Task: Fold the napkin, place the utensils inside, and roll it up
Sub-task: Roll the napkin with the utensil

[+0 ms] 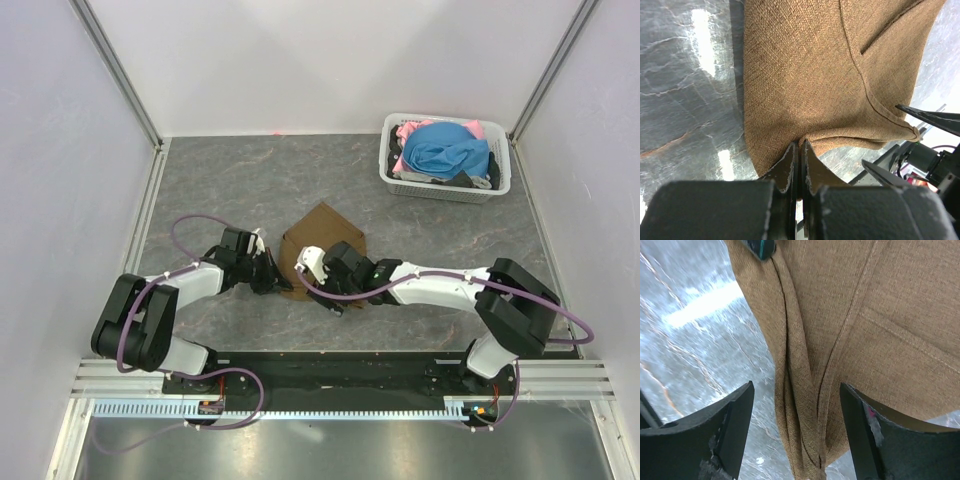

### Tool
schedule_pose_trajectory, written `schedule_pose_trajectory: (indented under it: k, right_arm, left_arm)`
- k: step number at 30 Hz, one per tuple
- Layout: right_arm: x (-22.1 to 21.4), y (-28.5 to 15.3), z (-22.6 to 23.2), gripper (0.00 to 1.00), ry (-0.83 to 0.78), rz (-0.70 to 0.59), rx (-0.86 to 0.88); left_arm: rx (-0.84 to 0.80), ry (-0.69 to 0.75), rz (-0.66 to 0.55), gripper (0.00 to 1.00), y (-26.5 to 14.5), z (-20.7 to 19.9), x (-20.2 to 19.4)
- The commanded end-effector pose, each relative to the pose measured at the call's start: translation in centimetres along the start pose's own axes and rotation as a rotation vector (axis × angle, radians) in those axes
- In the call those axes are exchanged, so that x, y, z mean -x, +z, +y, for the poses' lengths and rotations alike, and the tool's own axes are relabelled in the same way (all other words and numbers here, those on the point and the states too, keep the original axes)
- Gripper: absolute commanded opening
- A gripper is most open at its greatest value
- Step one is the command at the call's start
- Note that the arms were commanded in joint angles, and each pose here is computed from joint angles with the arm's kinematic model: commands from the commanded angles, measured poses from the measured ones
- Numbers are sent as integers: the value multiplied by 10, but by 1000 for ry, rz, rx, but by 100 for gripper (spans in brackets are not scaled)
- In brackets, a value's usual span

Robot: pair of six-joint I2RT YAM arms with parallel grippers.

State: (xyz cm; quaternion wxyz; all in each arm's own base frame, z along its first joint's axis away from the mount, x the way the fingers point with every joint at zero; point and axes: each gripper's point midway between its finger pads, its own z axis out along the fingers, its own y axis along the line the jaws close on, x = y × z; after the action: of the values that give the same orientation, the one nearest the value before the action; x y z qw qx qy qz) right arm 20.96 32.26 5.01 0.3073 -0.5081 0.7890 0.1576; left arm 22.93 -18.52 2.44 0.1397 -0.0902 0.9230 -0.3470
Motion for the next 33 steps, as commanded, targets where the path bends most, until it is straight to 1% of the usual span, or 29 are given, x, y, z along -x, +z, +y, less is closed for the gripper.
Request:
schedule_pose_trajectory:
  k: [1,3,6,7,9,14,15,17,18,20,21,22,23,24,25,26,27,28,29,30,31,32,33]
  right_arm:
    - [1,-3,-6,75,-75,-4,-84]
    - [-7,2,-1,73,-81,24,-72]
    - [-17,9,-1,61,-72,57,-70]
    - [-18,10,-2,54,-70,66,-75]
    - [-25,13,-4,49,-71,98,-88]
    - [-37,21,-10,45,-79,147,-109]
    - [-36,21,-10,41,-78,145,-106]
    - [-37,22,-7,36,-68,152,-79]
    - [-35,22,-5,30,-66,150,-65]
    - [-37,22,4,23,-50,170,2]
    - [-31,21,8,15,-40,164,31]
    - [-37,19,12,11,-30,192,65]
    - [-35,17,19,8,1,193,128]
    - [-28,16,21,4,15,185,160]
    - [-32,14,24,2,36,212,195]
    - [-29,11,30,1,69,207,260]
    - [-23,11,29,0,87,198,283]
    - [-26,10,32,0,107,216,318]
    - [-24,8,32,0,143,212,365]
    - [-17,7,33,0,151,199,395]
    - [-23,8,34,0,173,230,422]
    - [-24,8,30,0,194,235,441]
    - [-18,6,32,0,206,225,486]
  left_arm:
    - [-33,-1,16,2,-1,-8,5]
    - [-32,-3,17,2,0,-8,4]
    - [-41,-6,21,2,-1,-9,4]
    - [-42,-6,21,2,-1,-8,5]
    - [-47,-2,17,2,-1,-10,6]
    - [-56,0,24,2,0,-10,5]
    - [-62,2,24,2,-1,-11,5]
    - [-72,7,27,2,0,-13,5]
    - [-84,18,24,2,-1,-15,6]
    - [-101,30,10,2,-2,-20,9]
    - [-111,39,3,2,-3,-23,11]
    - [-116,49,-7,5,-5,-25,14]
    - [-117,59,-20,11,-6,-27,17]
    - [-117,79,-47,14,-10,-29,22]
    - [-116,92,-62,19,-11,-31,25]
    - [-119,104,-79,26,-14,-33,29]
    - [-118,126,-107,30,-18,-36,33]
    - [-118,139,-124,34,-20,-37,36]
    - [-109,146,-142,40,-22,-36,38]
    - [-116,171,-166,43,-27,-41,41]
    - [-113,180,-181,46,-29,-41,42]
    - [-98,183,-197,52,-31,-38,43]
    - [-96,197,-216,55,-34,-39,45]
